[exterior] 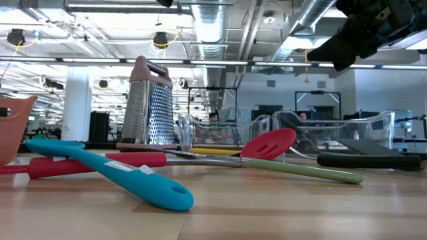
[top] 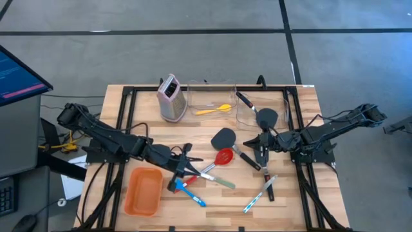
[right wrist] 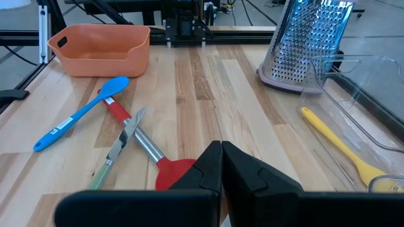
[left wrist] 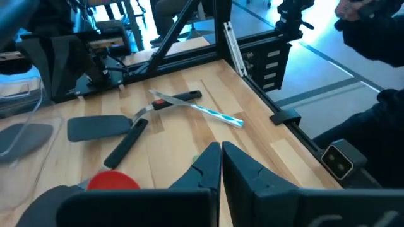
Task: Pick & Place Kitchen Items
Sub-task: Put the blue serving spoon into the left transparent bin
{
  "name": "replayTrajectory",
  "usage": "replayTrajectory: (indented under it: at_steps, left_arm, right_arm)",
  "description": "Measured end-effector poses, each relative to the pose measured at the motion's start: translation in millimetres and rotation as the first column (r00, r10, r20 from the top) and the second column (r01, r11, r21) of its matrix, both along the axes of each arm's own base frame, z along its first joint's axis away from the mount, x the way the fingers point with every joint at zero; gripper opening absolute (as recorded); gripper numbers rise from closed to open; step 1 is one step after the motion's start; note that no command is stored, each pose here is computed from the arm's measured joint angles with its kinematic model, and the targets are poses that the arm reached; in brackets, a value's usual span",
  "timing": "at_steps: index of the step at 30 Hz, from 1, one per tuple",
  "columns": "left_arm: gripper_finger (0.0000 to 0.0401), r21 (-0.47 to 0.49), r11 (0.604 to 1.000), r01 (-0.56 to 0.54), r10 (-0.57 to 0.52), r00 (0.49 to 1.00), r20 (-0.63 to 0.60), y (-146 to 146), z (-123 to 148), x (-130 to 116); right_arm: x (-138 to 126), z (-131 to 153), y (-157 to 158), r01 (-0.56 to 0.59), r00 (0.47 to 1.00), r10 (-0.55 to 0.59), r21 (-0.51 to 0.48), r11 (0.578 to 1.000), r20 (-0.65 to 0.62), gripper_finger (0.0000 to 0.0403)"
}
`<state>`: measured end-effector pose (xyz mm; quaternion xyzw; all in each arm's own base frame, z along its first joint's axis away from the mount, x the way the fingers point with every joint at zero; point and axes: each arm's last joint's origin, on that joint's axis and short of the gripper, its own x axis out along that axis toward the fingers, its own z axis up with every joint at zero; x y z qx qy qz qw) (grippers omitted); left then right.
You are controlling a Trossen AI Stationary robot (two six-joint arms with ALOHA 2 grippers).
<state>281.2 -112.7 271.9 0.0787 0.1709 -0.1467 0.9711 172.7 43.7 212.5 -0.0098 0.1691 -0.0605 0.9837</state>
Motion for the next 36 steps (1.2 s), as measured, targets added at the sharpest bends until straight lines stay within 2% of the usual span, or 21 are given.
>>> replayTrajectory:
  at_steps: [8,14,18,21,27,29,32,36]
  left_arm:
    - [0.0002,-0.02,1.0,0.002,-0.001,0.999,0.051,-0.9,5.4,1.6]
    - [0.0001,-0.032,0.999,0.017,-0.014,0.996,0.091,-6.0,19.2,3.1]
    - [0.0001,0.009,0.998,0.061,-0.062,0.993,0.099,-15.7,18.2,0.2]
    - [0.0001,0.03,0.998,0.047,-0.05,0.995,0.084,-19.6,13.0,1.8]
    - [0.0001,0.065,0.997,0.034,-0.04,0.996,0.085,-26.9,19.2,22.8]
    - [0.0001,0.094,0.994,0.052,-0.056,0.998,0.036,-31.7,17.3,31.7]
    - [0.0001,0.146,0.986,0.085,-0.07,0.992,-0.106,-37.5,4.9,42.0]
    - [0.0001,0.22,0.968,0.122,-0.053,0.955,-0.293,-37.9,-21.6,43.3]
  right_arm:
    - [0.0,0.0,0.0,0.0,1.0,0.0,0.0,1.0,0.0,0.0001]
    - [0.0,0.1,0.0,0.0,1.0,0.0,0.0,1.0,0.001,0.0001]
    - [0.0,0.1,0.0,0.0,1.0,0.0,0.0,1.0,0.001,0.0001]
    - [0.1,0.2,0.0,0.0,1.0,0.0,0.001,1.0,0.002,0.0001]
    - [0.4,0.5,-0.4,0.004,1.0,-0.004,0.001,1.0,0.006,0.0001]
    - [0.4,0.6,-0.4,0.004,1.0,-0.004,0.002,1.0,0.007,0.0001]
    - [0.3,0.5,-0.3,0.006,1.0,-0.006,0.009,1.0,0.007,0.0001]
    - [0.3,0.5,-0.3,0.005,1.0,-0.005,0.009,1.0,0.007,0.0001]
